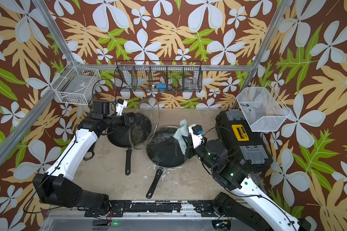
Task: Wipe the pot lid with a cloth
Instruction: Wipe the pot lid.
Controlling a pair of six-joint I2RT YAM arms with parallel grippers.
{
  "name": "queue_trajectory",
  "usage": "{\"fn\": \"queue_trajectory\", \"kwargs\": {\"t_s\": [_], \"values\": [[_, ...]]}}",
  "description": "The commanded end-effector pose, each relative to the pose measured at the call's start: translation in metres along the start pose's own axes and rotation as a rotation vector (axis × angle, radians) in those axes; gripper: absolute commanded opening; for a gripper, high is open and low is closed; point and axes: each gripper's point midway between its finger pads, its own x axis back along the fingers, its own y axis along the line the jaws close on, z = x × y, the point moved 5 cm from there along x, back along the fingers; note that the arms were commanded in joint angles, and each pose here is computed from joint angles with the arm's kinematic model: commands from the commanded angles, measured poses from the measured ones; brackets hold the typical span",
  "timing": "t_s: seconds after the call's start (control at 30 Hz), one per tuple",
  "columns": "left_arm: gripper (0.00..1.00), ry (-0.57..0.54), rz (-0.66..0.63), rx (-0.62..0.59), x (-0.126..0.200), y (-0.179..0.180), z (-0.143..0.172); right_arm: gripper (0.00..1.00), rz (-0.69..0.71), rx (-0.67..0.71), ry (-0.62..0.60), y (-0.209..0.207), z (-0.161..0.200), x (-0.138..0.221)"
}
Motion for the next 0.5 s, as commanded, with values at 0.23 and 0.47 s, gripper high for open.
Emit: {"fn": "queue_trajectory", "kwargs": {"t_s": [0.23, 0.47], "values": [[0.00, -0.004, 0.567, -0.018, 0.024, -0.080, 0.002, 0.00, -0.383, -0.134, -0.241, 0.041, -0.054, 0.001], [0.00, 0.048, 0.693, -0.003, 0.024, -0.108, 0.019, 0.00, -0.561, -0.124, -0.272, 0.064, -0.074, -0.003]]}}
